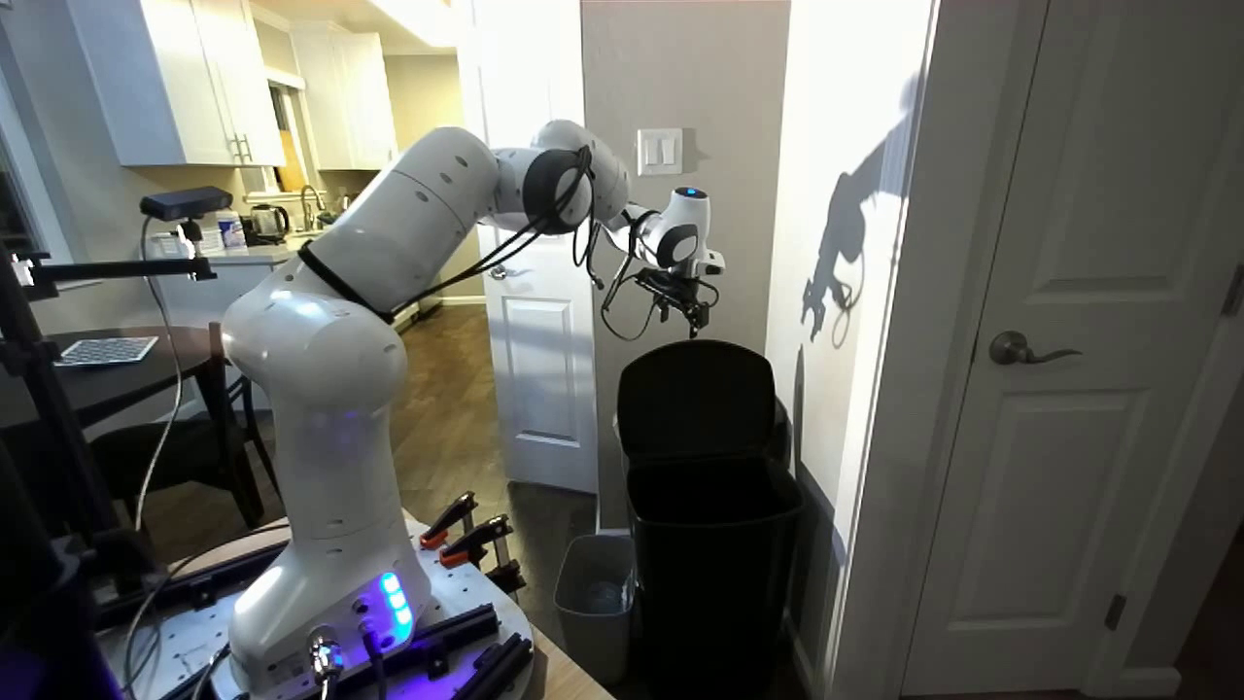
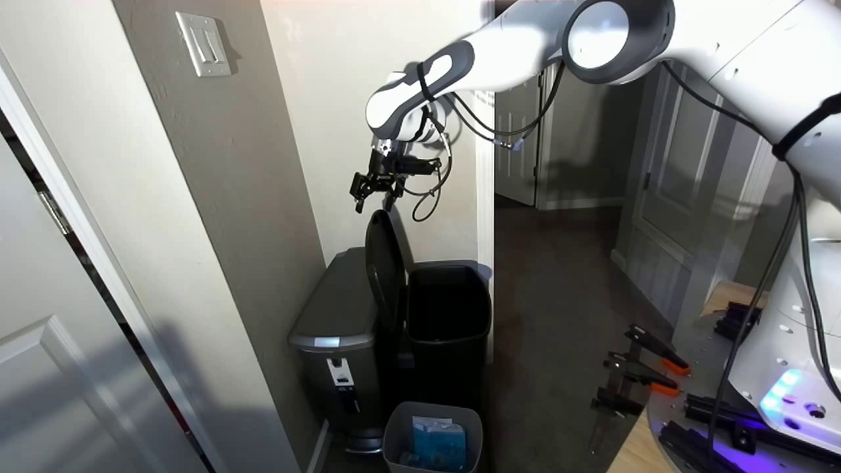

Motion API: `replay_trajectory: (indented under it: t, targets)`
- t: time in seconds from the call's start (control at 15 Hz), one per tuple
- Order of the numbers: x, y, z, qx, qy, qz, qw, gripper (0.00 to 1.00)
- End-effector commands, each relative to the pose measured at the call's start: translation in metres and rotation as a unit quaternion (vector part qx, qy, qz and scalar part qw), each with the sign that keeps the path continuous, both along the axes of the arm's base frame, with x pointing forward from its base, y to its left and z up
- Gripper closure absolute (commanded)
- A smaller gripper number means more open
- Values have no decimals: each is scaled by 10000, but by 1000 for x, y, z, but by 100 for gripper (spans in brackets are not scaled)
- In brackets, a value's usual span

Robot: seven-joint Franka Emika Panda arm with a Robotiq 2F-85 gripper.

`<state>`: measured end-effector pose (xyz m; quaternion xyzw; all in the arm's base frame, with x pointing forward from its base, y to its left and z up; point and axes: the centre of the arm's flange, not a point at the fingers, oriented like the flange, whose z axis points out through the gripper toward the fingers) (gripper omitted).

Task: Close the black bin.

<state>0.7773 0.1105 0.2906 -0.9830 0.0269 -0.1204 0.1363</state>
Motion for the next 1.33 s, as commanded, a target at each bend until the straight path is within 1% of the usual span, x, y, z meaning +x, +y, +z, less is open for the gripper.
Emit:
replay_trajectory:
  t: [0.0,0.27,0.53,0.67,1.0,1.07,1.27]
  targets:
    - [6,-9,-10,-81,-4,-283,9996,0]
    - [16,-11,-28,-153,111,-401,9990,0]
    - [27,-1,-42,-176,106,-438,9988,0]
    - [31,3,-50,-253,129,-481,9984,0]
    - [35,-6,-69,-772,133,-899,9929,0]
    - [36,-6,-68,-810,111,-976,9919,0]
    - [35,-10,-62,-1164,-41,-1302,9846,0]
